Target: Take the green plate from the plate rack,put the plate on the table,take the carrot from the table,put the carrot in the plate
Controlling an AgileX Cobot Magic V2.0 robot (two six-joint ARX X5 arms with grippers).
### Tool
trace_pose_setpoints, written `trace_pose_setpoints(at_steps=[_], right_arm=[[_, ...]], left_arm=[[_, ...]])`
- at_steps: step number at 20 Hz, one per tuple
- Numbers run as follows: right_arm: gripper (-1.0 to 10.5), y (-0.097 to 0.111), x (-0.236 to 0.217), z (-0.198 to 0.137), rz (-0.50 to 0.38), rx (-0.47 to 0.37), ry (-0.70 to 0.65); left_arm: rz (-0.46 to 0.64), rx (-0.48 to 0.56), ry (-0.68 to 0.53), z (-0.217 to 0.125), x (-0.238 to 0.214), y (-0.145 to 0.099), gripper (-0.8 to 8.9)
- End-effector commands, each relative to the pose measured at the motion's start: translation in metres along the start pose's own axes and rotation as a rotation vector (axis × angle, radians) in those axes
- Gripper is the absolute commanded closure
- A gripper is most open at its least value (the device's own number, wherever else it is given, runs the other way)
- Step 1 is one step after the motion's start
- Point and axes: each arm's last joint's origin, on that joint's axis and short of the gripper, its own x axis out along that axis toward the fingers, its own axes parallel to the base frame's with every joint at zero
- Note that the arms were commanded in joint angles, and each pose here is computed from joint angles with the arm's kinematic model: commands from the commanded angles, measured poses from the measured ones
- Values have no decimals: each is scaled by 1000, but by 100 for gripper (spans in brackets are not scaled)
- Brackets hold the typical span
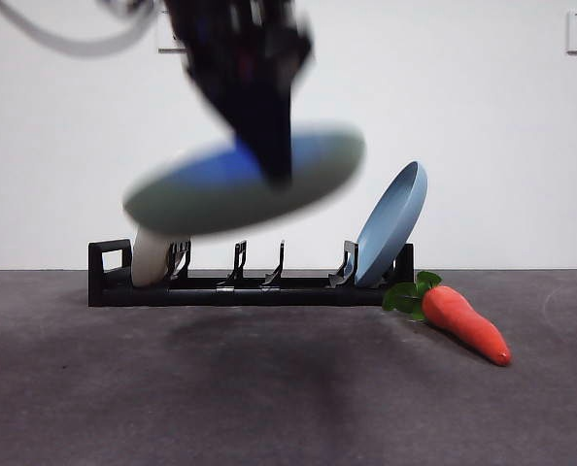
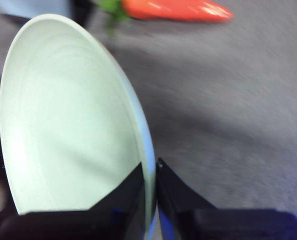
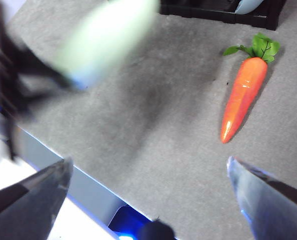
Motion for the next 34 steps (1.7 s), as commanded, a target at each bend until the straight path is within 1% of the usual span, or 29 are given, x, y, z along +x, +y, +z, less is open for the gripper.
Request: trace_pose_setpoints(at_steps=[1,3,7,9,11,12,13,14,15,16,19,20,21,23,27,29,31,34], right_arm=[[257,1,-1,1,4,1,-6],[257,1,-1,1,5,2,-7],[257,1,-1,1,5,2,-6],[257,1,-1,1,4,2,-7],[257,1,0,1,3,1,-6],[257,1,0,1,3,1,-7],[257,0,0,1,1,0,-8],[257,0,0,1,-1,-2,-11],[257,0,0,2,-4,-4,-15],[257,0,0,3,-5,-6,-17],[257,-2,2,4,-6,-5,-16],[257,-4,5,6,-6,-6,-16],[257,-6,8,10,-7,-10,-22],[257,-14,18,19,-8,-13,-37],[257,-39,53,37,-8,28,-17],[258,-55,77,42,-4,52,19],[258,-70,106,44,-34,69,73],[258,-86,152,42,-112,73,150]], left_arm=[[20,124,39,-14,31,-24,819],[46,178,80,-20,54,-39,819],[56,199,117,-21,90,-57,819],[43,212,132,-23,97,-65,820],[35,192,125,-22,97,-68,810],[36,177,121,-22,96,-68,771],[38,159,124,-22,96,-68,665],[38,151,128,-22,96,-68,537],[37,140,130,-23,96,-68,442],[37,138,129,-22,96,-69,406],[48,99,108,-19,85,-66,401],[53,68,98,-17,75,-63,400],[55,2,83,-14,62,-58,400],[58,-154,2,-7,27,-44,401],[55,-396,-246,1,-62,-9,401],[-2,-503,-390,-5,-106,7,403],[-84,-575,-530,-15,-142,21,404],[-151,-608,-657,-33,-176,33,404]])
